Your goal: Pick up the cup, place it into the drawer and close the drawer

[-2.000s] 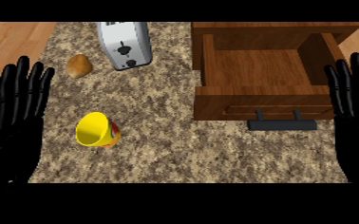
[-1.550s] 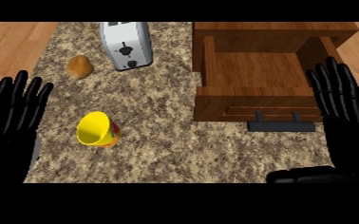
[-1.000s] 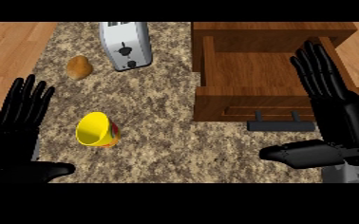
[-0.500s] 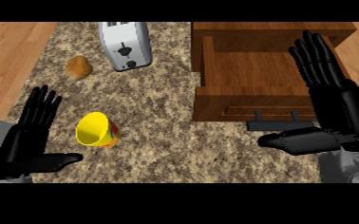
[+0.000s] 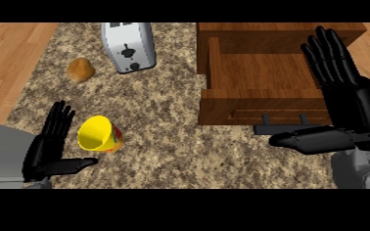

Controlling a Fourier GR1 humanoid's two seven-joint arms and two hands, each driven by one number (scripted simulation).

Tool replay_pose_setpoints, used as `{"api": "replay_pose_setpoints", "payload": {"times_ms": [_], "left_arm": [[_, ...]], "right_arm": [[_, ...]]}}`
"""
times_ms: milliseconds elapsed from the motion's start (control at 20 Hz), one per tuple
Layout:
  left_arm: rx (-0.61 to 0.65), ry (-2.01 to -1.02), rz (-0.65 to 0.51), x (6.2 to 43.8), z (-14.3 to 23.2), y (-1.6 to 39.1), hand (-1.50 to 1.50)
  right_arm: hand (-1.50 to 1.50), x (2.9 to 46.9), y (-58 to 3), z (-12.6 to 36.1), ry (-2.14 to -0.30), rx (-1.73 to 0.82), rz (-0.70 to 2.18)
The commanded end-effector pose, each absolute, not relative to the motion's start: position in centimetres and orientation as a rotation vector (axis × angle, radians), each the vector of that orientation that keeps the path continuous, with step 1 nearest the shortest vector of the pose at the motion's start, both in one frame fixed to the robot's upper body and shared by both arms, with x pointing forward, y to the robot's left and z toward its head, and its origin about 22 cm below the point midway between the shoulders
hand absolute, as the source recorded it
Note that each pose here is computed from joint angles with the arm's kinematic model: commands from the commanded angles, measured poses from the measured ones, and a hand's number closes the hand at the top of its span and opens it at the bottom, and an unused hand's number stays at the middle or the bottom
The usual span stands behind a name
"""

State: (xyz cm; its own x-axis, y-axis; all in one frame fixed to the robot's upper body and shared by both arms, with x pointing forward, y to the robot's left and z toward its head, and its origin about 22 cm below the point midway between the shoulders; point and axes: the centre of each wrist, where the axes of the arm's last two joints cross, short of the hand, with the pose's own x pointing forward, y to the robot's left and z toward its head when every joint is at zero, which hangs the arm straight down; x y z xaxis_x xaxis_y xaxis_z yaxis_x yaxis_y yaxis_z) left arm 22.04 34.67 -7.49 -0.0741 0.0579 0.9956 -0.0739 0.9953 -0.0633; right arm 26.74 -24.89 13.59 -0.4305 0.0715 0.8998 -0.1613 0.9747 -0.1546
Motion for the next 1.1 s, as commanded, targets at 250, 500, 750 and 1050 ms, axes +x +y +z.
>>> {"api": "replay_pose_setpoints", "payload": {"times_ms": [250, 500, 750, 1050], "left_arm": [[0.05, -1.61, 0.095, 21.6, -13.2, 34.6, -1.5], [0.061, -1.642, 0.104, 22.3, -14.4, 36.4, -1.5], [0.056, -1.671, 0.103, 23.0, -14.9, 35.6, -1.5], [0.046, -1.701, 0.126, 22.0, -16.2, 34.2, -1.5]], "right_arm": [[-1.5, 25.9, -25.4, 16.9, -1.993, 0.058, 0.269], [-1.5, 27.0, -26.9, 13.6, -2.012, 0.073, 0.272], [-1.5, 28.5, -26.2, 15.2, -2.014, 0.057, 0.242], [-1.5, 26.3, -25.9, 14.9, -2.01, 0.067, 0.266]]}}
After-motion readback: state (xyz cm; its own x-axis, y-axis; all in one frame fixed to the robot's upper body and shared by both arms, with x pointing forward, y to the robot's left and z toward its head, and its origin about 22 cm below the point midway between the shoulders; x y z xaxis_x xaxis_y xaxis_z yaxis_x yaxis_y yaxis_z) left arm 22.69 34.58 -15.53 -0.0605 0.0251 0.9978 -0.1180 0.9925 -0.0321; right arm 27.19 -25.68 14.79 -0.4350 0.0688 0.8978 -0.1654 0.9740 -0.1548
